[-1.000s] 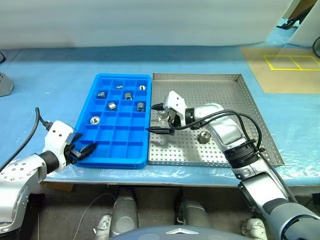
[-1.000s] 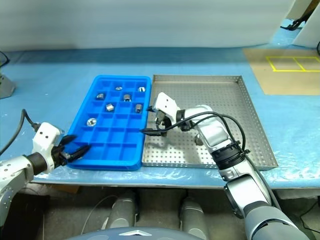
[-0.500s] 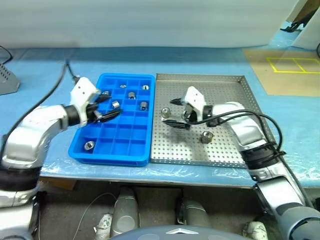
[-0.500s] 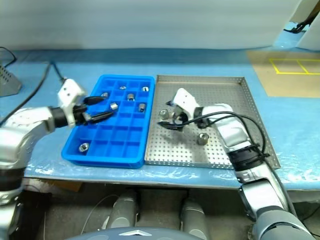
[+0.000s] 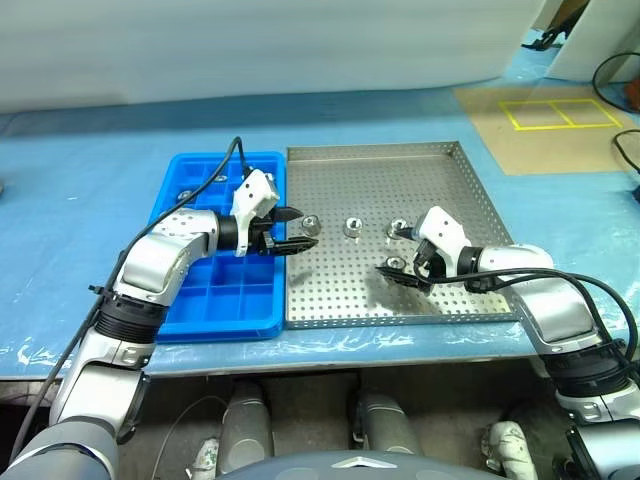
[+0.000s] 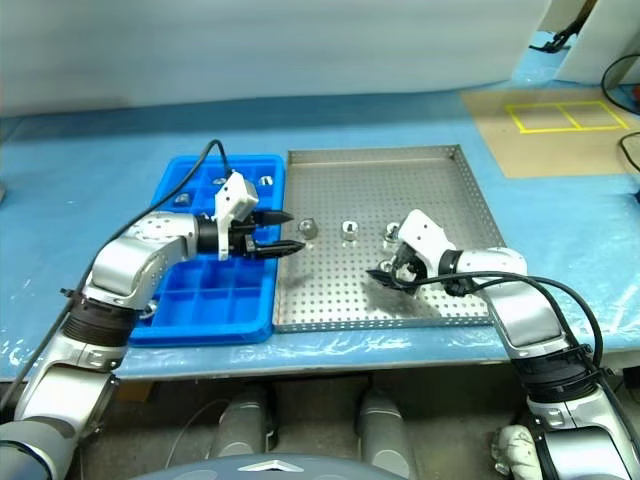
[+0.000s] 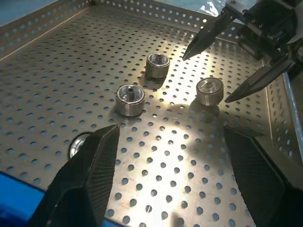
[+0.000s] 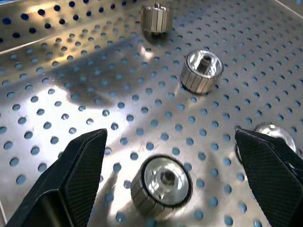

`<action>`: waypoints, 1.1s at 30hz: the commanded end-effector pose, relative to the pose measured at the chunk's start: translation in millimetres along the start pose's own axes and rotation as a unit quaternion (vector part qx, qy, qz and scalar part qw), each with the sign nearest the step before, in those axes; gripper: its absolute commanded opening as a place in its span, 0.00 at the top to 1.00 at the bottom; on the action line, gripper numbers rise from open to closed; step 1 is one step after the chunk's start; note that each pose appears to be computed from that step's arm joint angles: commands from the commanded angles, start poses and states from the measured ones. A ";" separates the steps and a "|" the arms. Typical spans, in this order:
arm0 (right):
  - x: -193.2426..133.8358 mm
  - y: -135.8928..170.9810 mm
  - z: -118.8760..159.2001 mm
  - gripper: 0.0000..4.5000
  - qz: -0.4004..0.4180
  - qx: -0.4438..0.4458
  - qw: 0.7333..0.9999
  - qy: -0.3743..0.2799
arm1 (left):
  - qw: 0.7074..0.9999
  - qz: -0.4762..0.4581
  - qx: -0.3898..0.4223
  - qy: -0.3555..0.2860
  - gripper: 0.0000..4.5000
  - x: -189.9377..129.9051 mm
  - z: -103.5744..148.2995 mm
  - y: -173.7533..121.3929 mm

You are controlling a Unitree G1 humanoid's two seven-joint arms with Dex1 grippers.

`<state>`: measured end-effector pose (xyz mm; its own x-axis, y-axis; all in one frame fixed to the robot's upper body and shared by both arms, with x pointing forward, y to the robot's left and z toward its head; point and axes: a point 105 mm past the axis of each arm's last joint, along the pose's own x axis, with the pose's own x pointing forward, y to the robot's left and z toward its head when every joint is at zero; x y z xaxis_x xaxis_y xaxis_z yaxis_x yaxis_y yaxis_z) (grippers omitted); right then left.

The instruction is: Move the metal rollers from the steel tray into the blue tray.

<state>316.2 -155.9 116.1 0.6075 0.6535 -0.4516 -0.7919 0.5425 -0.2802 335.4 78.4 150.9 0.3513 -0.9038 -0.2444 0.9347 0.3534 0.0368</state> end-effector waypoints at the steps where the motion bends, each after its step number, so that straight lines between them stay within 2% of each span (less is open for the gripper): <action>1: -11.1 -10.0 16.7 0.00 -0.031 -0.021 0.999 -0.024 | 1.000 -0.012 0.020 -0.007 0.19 4.2 6.9 -1.2; 3: -11.1 -11.2 16.1 0.00 -0.038 -0.019 0.999 -0.025 | 0.999 0.011 0.034 0.006 0.19 9.0 0.8 8.3; 6: -11.4 -12.0 16.7 0.00 -0.044 -0.017 0.998 -0.029 | 0.996 0.082 0.014 0.030 0.19 19.4 -8.7 39.5; 9: -14.1 -14.8 17.4 0.00 -0.056 -0.017 0.998 -0.032 | 0.993 0.106 0.040 0.030 0.19 31.6 -0.4 52.8; 15: -16.3 -14.0 14.2 0.00 -0.073 -0.013 0.997 -0.031 | 0.990 0.064 0.113 0.050 0.19 64.2 17.3 48.5; 19: -18.3 -9.1 9.1 0.00 -0.088 -0.001 0.996 -0.031 | 0.980 0.057 0.155 0.115 0.19 77.8 19.7 55.0; 21: -18.7 -5.4 6.3 0.00 -0.093 0.006 0.995 -0.031 | 0.979 0.057 0.158 0.116 0.19 84.4 28.6 55.7; 25: -18.6 2.0 2.7 0.00 -0.102 0.015 0.994 -0.031 | 0.977 -0.021 0.198 0.083 0.19 100.1 47.9 30.0; 33: -25.3 4.7 -1.8 0.00 -0.130 0.027 0.991 -0.026 | 0.974 -0.016 0.187 0.128 0.19 116.2 19.8 30.7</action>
<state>298.4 -169.6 110.4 0.7719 0.5167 -0.3704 -0.6266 0.7168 -0.3058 401.0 -20.2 133.1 0.3127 -0.8115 -0.4937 0.9335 0.1667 0.3174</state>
